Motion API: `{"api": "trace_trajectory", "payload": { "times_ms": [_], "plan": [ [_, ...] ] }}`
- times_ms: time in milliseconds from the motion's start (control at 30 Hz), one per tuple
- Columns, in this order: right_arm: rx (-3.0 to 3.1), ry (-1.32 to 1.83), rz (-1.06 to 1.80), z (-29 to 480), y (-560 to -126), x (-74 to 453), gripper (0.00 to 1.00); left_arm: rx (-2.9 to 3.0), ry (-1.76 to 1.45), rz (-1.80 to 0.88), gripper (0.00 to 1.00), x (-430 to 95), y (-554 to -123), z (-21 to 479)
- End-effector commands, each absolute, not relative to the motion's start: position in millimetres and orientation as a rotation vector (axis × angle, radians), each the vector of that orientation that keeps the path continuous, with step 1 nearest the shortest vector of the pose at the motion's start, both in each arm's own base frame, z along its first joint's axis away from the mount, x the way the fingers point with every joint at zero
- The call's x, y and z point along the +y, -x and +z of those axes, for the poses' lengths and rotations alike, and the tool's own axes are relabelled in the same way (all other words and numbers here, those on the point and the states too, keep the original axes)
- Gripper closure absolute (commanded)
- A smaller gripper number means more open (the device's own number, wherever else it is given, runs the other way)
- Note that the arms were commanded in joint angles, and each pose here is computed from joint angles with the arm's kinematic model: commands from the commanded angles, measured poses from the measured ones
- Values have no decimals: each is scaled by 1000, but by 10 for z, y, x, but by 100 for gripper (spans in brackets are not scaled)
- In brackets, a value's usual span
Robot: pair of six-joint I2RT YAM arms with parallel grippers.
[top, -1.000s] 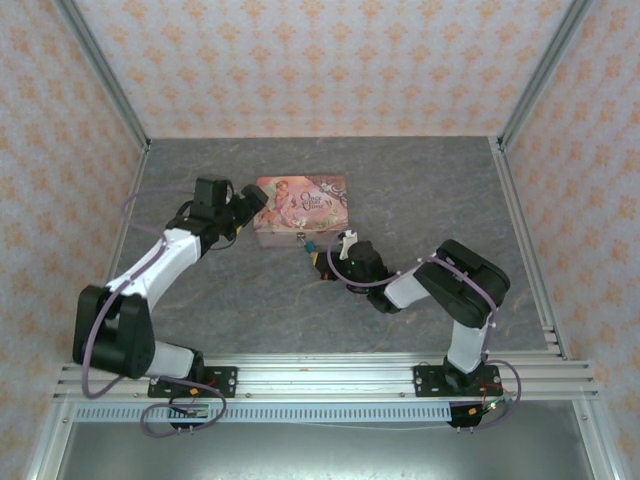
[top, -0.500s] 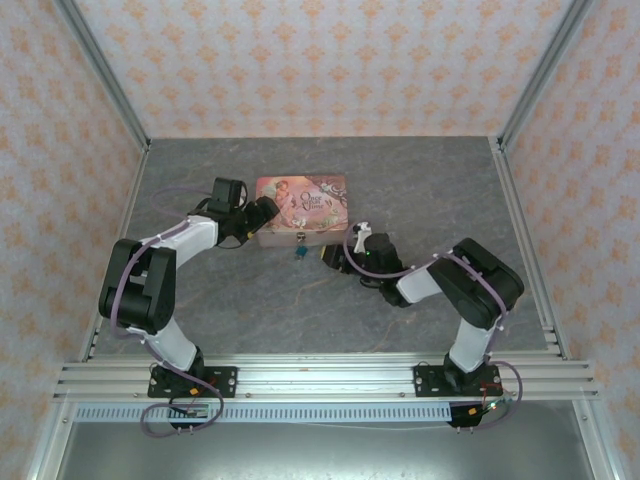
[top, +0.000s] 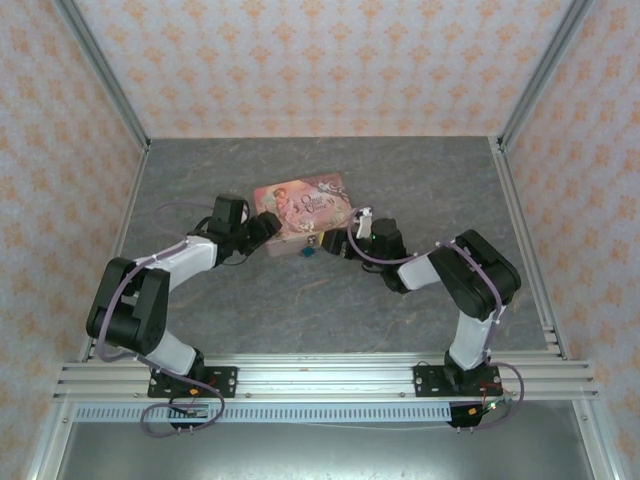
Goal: Unlock the padlock with the key
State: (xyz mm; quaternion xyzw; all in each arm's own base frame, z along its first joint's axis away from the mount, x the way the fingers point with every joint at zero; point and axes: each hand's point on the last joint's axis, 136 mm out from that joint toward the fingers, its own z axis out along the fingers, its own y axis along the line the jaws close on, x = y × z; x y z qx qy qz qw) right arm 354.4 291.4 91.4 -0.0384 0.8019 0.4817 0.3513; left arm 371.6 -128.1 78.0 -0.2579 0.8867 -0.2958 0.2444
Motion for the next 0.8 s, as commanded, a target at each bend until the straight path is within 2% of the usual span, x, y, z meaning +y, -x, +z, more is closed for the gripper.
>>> {"api": "trace_trajectory", "payload": {
  "times_ms": [0, 200, 367, 767],
  "plan": [
    [1974, 154, 1252, 1154, -3733, 2849, 31, 2497, 770, -710, 31, -1182, -3426, 557],
    [1922, 162, 1325, 1142, -3489, 2768, 29, 2480, 814, -718, 31, -1169, -3327, 559],
    [1905, 198, 1377, 1058, -3346, 2926, 25, 2486, 821, -701, 31, -1150, -3295, 543],
    [1896, 288, 1468, 957, -3401, 3345, 28, 2485, 826, -686, 31, -1133, -3306, 547]
  ]
}}
